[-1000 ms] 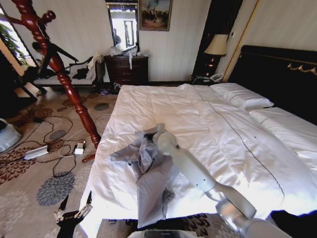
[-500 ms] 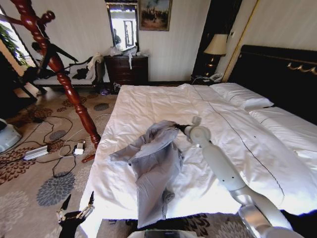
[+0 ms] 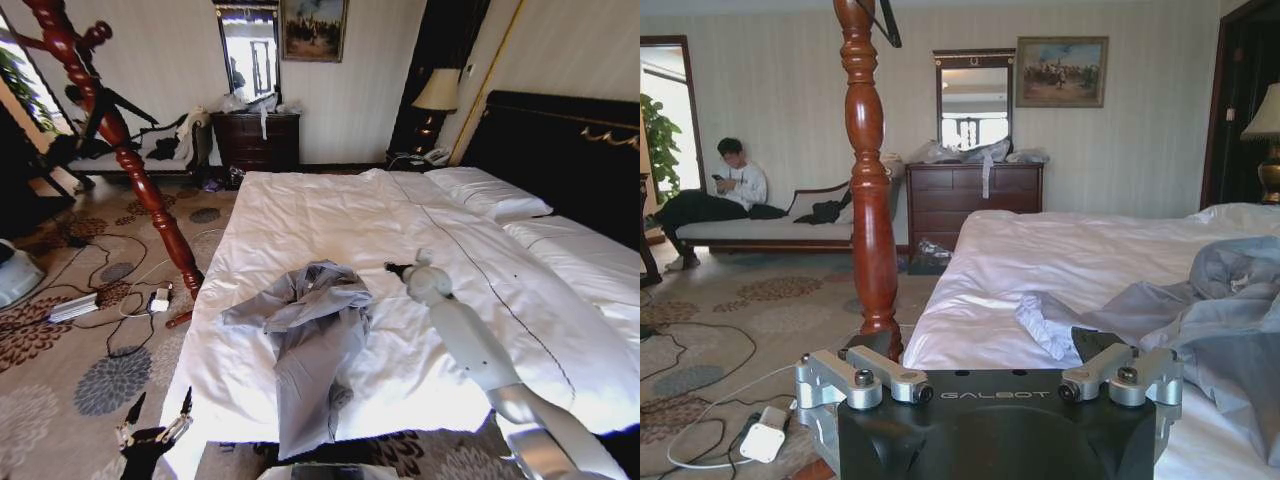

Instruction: Pick up the clothes from the bed and hang them on the clothes hanger.

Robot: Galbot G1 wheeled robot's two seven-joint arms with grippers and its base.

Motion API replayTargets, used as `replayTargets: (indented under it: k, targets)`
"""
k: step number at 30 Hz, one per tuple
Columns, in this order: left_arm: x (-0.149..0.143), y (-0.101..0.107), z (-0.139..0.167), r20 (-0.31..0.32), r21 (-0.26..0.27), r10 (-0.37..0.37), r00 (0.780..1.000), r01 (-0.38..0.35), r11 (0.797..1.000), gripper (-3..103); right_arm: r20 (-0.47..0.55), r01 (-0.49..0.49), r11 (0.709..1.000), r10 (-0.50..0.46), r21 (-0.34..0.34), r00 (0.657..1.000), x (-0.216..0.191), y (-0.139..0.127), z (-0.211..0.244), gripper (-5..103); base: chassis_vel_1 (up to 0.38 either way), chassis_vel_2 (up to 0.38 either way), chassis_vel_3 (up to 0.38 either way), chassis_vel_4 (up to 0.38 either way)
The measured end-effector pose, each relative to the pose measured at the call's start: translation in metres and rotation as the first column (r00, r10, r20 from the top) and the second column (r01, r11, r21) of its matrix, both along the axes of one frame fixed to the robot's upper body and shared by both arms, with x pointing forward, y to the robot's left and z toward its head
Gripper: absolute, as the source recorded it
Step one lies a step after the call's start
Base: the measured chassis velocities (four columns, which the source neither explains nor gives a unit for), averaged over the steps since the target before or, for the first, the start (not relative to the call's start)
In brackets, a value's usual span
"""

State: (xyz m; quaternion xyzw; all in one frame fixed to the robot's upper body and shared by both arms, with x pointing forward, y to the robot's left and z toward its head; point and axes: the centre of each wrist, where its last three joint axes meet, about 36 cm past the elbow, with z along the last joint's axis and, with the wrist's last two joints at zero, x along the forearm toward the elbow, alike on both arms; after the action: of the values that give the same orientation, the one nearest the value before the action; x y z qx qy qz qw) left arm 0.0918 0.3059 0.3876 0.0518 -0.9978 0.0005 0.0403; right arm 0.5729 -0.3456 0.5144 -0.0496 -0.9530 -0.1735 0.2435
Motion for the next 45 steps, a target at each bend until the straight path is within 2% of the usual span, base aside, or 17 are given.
replayTargets:
  k: [1,5,7,10,11,12,14,15,18,19,22,25,27,31,33,37,45]
  targets:
    - [0.0,0.0,0.0,0.0,0.0,0.0,1.0,0.0,1.0,100,0.0,0.0,1.0,0.0,0.0,1.0,0.0,0.0,0.0,48,0.0,0.0,0.0,0.0]
    - [0.001,0.0,-0.001,-0.001,0.0,-0.003,1.0,0.003,1.0,100,0.045,-0.069,0.99,0.064,0.126,0.997,-0.04,0.013,0.033,70,0.0,0.0,0.0,0.0]
    - [0.001,-0.001,-0.002,-0.002,0.001,-0.004,1.0,0.004,1.0,100,0.047,-0.08,0.987,0.074,0.142,0.996,-0.047,0.016,0.036,70,0.0,0.0,0.0,0.0]
    - [0.0,-0.004,-0.002,-0.009,0.008,-0.011,1.0,0.011,1.0,100,0.033,-0.131,0.965,0.127,0.226,0.991,-0.084,0.029,0.038,85,0.0,0.0,0.0,0.0]
    - [0.0,-0.004,-0.002,-0.009,0.008,-0.011,1.0,0.011,1.0,100,0.033,-0.131,0.965,0.127,0.226,0.991,-0.084,0.029,0.038,85,0.0,0.0,0.0,0.0]
    - [0.0,-0.004,-0.002,-0.01,0.01,-0.013,1.0,0.013,1.0,100,0.024,-0.145,0.958,0.144,0.246,0.989,-0.093,0.031,0.035,91,0.0,0.0,0.0,0.0]
    - [0.0,-0.004,-0.001,-0.012,0.017,-0.017,1.0,0.017,1.0,100,-0.001,-0.2,0.934,0.21,0.296,0.978,-0.119,0.042,0.03,99,0.0,0.0,0.0,0.0]
    - [0.0,-0.004,-0.001,-0.012,0.017,-0.017,1.0,0.017,1.0,100,-0.001,-0.2,0.934,0.21,0.296,0.978,-0.119,0.042,0.03,99,0.0,0.0,0.0,0.0]
    - [0.0,-0.003,0.0,-0.014,0.023,-0.019,1.0,0.019,1.0,100,-0.013,-0.271,0.904,0.291,0.33,0.957,-0.146,0.061,0.025,100,0.0,0.0,0.0,0.0]
    - [0.0,-0.003,0.0,-0.014,0.023,-0.019,1.0,0.019,1.0,100,-0.013,-0.271,0.904,0.291,0.33,0.957,-0.146,0.061,0.025,100,0.0,0.0,0.0,0.0]
    - [-0.001,-0.003,0.001,-0.018,0.025,-0.018,1.0,0.019,1.0,100,-0.03,-0.344,0.864,0.38,0.368,0.924,-0.167,0.085,0.019,100,0.0,0.0,0.0,0.0]
    - [-0.003,-0.004,0.001,-0.022,0.023,-0.016,1.0,0.017,1.0,100,-0.041,-0.368,0.848,0.414,0.381,0.91,-0.172,0.095,0.015,100,0.0,0.0,0.0,0.0]
    - [-0.005,-0.004,0.001,-0.027,0.019,-0.014,1.0,0.015,1.0,100,-0.071,-0.393,0.828,0.456,0.399,0.887,-0.177,0.11,0.003,100,0.0,0.0,0.0,0.0]
    - [-0.008,-0.002,0.0,-0.031,0.026,-0.01,0.999,0.011,1.0,100,-0.103,-0.405,0.814,0.485,0.417,0.868,-0.177,0.126,-0.012,100,0.0,0.0,0.0,0.0]
    - [-0.011,0.001,0.0,-0.037,0.03,-0.004,0.999,0.006,1.0,100,-0.123,-0.416,0.798,0.511,0.437,0.851,-0.175,0.146,-0.025,100,0.0,0.0,0.0,0.0]
    - [-0.013,0.0,0.002,-0.036,0.023,0.001,0.999,0.0,1.0,100,-0.137,-0.421,0.781,0.531,0.461,0.836,-0.171,0.166,-0.036,100,0.0,0.0,0.0,0.0]
    - [-0.014,0.0,0.0,-0.039,0.015,0.012,0.999,-0.012,1.0,100,-0.14,-0.405,0.761,0.536,0.507,0.832,-0.154,0.189,-0.049,100,0.0,0.0,0.0,0.0]
